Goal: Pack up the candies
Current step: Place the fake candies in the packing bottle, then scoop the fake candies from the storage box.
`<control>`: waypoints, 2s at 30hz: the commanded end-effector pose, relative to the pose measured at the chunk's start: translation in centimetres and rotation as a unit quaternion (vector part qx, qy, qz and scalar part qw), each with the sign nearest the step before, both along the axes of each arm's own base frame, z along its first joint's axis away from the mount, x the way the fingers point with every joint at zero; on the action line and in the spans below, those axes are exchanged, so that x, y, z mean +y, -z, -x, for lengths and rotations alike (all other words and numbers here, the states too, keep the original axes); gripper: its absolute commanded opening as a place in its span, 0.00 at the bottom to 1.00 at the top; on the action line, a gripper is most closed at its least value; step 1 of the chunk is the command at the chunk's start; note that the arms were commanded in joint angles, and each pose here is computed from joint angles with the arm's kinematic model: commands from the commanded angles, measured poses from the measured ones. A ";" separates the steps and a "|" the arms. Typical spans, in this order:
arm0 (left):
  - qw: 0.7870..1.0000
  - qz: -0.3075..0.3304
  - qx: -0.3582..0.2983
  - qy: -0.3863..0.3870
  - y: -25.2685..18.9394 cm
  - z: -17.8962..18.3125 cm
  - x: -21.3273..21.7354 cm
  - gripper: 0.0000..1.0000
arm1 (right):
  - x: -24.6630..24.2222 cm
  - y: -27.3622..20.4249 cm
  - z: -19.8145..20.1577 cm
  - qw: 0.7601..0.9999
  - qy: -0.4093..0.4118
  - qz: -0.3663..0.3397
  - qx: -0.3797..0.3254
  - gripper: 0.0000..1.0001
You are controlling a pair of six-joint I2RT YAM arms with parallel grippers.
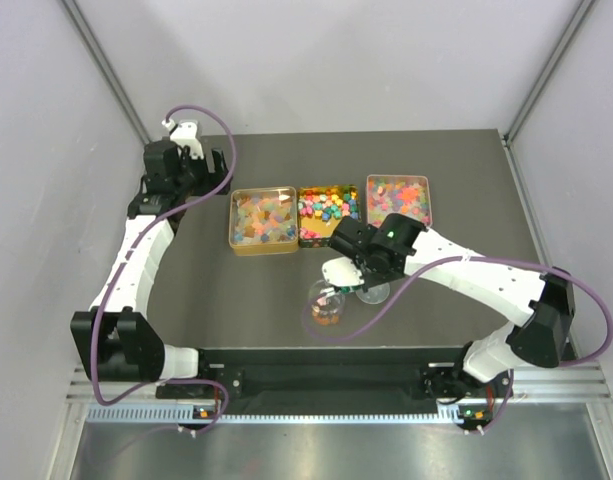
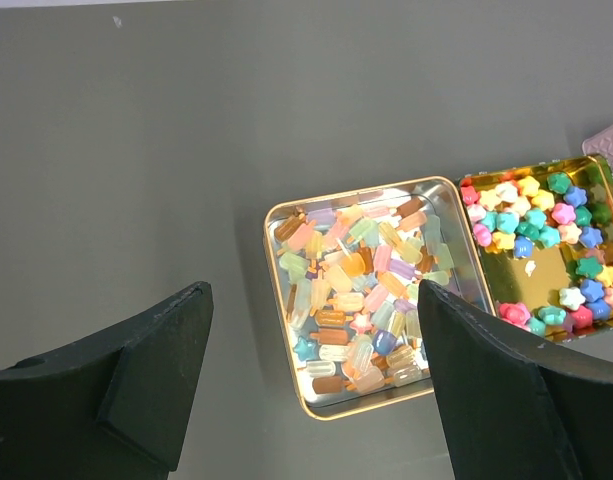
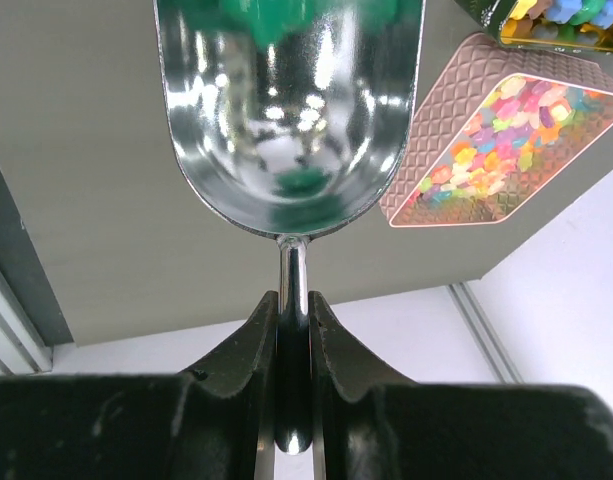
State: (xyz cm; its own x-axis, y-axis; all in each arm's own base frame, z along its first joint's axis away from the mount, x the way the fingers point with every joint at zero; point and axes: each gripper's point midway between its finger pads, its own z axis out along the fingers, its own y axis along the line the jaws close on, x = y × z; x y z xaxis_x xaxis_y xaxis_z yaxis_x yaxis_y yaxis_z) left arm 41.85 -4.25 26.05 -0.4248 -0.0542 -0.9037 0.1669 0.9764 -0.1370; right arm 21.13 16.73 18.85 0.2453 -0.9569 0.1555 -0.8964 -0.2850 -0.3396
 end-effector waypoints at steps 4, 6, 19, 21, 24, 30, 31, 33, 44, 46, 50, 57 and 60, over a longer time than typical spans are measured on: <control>0.999 0.015 -0.044 0.002 -2.2 -0.2 -0.2 0.88 | -1.3 -1.4 0.5 0.999 0.000 0.051 -0.016 0.00; 0.999 0.015 -0.046 0.001 -2.3 -0.3 -0.2 0.88 | -1.5 -1.7 0.5 0.998 0.000 0.057 -0.019 0.00; 0.987 0.083 -0.030 0.137 -3.5 0.6 -5.3 0.85 | 0.1 -6.2 -6.2 0.965 0.215 -0.151 -0.027 0.00; 0.976 0.101 -0.024 0.190 -4.0 1.5 -7.5 0.83 | -0.3 -7.2 -7.8 0.953 0.241 -0.183 -0.035 0.00; 0.955 0.115 -0.020 0.272 -4.8 3.2 -11.6 0.82 | 0.1 -6.6 -9.0 0.949 0.249 -0.190 -0.026 0.00; 0.932 0.124 0.001 0.342 -4.0 4.5 -16.9 0.81 | 3.2 -6.9 -11.3 0.946 0.236 -0.221 -0.016 0.00; 0.931 0.124 0.009 0.344 -3.5 4.2 -17.3 0.81 | 3.6 -6.5 -11.8 0.947 0.236 -0.218 -0.013 0.00; 0.931 0.123 0.021 0.342 -2.5 3.6 -17.7 0.81 | 3.9 -6.6 -12.2 0.949 0.232 -0.214 -0.012 0.00; 0.960 0.059 0.035 0.273 0.2 -0.4 -15.5 0.81 | 0.9 -3.6 -15.2 0.975 0.208 -0.062 -0.056 0.00; 0.961 0.057 0.038 0.270 0.6 -0.9 -15.5 0.81 | 0.2 -4.0 -16.3 0.975 0.204 -0.032 -0.080 0.00; 0.958 0.068 0.044 0.274 1.0 -1.8 -16.0 0.81 | 0.7 -6.2 -17.8 0.974 0.192 -0.039 -0.112 0.00; 0.950 0.102 0.067 0.287 2.1 -3.0 -18.0 0.80 | 2.0 -6.6 -17.6 0.972 0.197 -0.077 -0.104 0.00; 0.951 0.099 0.073 0.284 3.0 -3.5 -18.6 0.81 | 2.9 -6.8 -16.9 0.973 0.185 -0.094 -0.099 0.00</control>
